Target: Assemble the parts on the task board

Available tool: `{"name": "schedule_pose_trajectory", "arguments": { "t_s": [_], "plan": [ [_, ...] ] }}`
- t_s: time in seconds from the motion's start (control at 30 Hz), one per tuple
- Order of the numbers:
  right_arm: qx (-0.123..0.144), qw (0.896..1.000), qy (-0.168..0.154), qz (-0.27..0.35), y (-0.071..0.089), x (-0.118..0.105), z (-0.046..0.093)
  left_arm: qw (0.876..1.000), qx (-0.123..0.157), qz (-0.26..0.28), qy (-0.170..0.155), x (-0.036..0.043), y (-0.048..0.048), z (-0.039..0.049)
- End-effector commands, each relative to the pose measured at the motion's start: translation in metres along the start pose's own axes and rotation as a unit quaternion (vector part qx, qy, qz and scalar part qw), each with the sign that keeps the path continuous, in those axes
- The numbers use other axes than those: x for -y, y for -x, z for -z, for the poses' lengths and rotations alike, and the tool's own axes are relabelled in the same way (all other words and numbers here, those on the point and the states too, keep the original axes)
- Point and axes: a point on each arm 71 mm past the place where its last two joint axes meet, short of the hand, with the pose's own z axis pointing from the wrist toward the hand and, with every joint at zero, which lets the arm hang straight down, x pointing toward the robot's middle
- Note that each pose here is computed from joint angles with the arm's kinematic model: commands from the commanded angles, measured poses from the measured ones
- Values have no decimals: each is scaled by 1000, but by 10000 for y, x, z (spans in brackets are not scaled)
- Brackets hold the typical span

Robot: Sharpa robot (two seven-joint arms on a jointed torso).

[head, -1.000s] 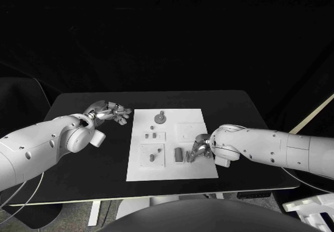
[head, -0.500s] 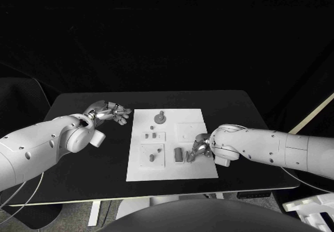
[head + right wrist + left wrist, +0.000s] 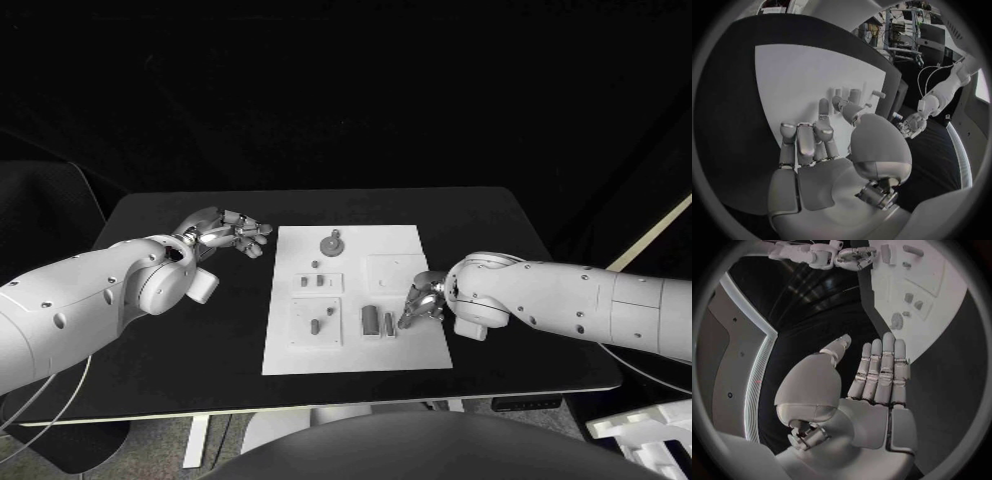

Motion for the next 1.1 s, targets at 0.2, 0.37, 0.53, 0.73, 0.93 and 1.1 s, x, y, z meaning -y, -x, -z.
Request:
{"name": "schedule_pose_trajectory", "arguments": {
  "t_s": [0.2, 0.37, 0.53, 0.73, 0.93, 1.1],
  "plan": [
    [46, 988, 138, -58, 420, -287, 109, 1000, 10, 12, -18, 26, 35, -33],
    [99, 953, 248, -142, 831, -421, 92, 999, 37, 19, -24, 10, 148, -40],
    [138, 932, 280, -184, 1115, -439, 12, 998, 62, 23, -26, -20, 292, -35],
    [169, 906, 310, -235, 1378, -458, -125, 995, 93, 32, -32, -12, 505, -54],
    [163, 882, 322, -302, 1335, -407, -316, 991, 112, 56, -37, -22, 615, -69],
    [157, 867, 330, -339, 1257, -427, -420, 991, 106, 66, -46, -10, 615, -104]
  ]
}}
